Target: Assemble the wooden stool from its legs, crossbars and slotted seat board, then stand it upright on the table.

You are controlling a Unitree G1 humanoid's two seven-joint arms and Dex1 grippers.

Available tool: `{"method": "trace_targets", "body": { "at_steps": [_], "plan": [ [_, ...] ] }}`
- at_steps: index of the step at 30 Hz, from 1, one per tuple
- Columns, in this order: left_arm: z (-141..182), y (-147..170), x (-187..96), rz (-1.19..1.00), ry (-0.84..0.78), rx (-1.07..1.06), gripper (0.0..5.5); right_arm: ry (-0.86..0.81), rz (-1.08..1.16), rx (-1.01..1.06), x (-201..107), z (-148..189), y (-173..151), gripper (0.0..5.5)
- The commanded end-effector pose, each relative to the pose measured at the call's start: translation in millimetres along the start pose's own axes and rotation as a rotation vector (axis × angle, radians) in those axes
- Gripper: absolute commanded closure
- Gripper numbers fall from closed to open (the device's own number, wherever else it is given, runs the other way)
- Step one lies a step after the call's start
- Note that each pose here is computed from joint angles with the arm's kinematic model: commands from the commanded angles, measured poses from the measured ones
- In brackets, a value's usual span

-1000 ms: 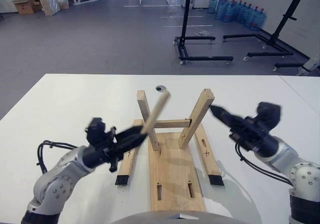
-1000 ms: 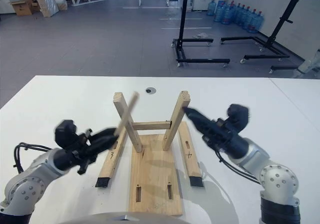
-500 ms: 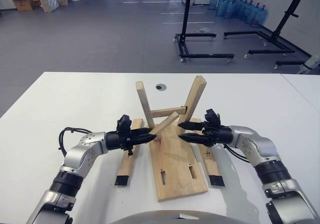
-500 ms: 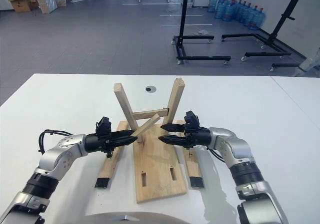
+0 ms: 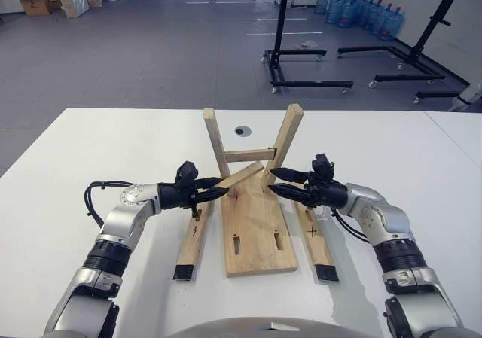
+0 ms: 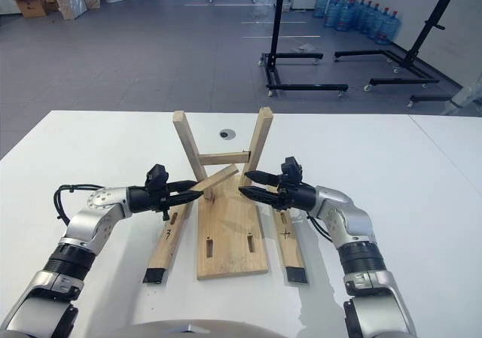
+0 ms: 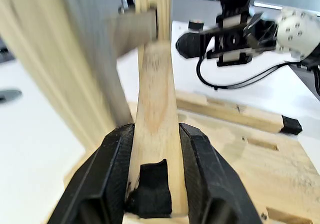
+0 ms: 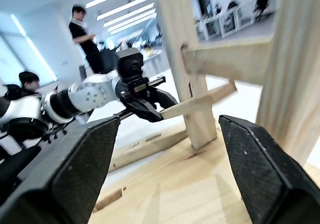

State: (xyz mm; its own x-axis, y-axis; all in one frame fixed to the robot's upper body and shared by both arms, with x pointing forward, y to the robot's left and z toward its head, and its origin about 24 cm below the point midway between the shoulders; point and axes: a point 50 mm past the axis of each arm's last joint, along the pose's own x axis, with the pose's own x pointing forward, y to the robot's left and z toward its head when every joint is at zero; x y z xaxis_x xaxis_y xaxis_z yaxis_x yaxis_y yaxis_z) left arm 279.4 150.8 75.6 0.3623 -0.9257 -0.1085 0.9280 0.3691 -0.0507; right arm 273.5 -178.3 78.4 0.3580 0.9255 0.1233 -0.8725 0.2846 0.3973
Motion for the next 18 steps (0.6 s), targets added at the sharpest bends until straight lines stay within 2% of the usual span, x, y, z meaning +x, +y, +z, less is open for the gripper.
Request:
{"method": "trace_targets", "body": {
  "at_steps": [1,3,8,15,18],
  "plan": [
    [36,-17,8,0.06,-0.238,0.127,4.22,-0.265,-0.095,0.125,-13,17,20,1.84],
    [40,-25,10,0.106,-0.275,0.169,4.22,-0.339,-0.111,0.202,-11,17,32,1.84],
    [35,-53,16,0.054,-0.285,0.181,4.22,-0.362,-0.115,0.355,10,7,48,1.84],
    [26,-54,22,0.055,-0.21,0.267,4.22,-0.428,-0.098,0.475,25,9,49,1.84],
    [23,-47,25,0.121,-0.198,0.3,4.22,-0.451,-0.079,0.517,25,10,51,2.26]
  ]
}}
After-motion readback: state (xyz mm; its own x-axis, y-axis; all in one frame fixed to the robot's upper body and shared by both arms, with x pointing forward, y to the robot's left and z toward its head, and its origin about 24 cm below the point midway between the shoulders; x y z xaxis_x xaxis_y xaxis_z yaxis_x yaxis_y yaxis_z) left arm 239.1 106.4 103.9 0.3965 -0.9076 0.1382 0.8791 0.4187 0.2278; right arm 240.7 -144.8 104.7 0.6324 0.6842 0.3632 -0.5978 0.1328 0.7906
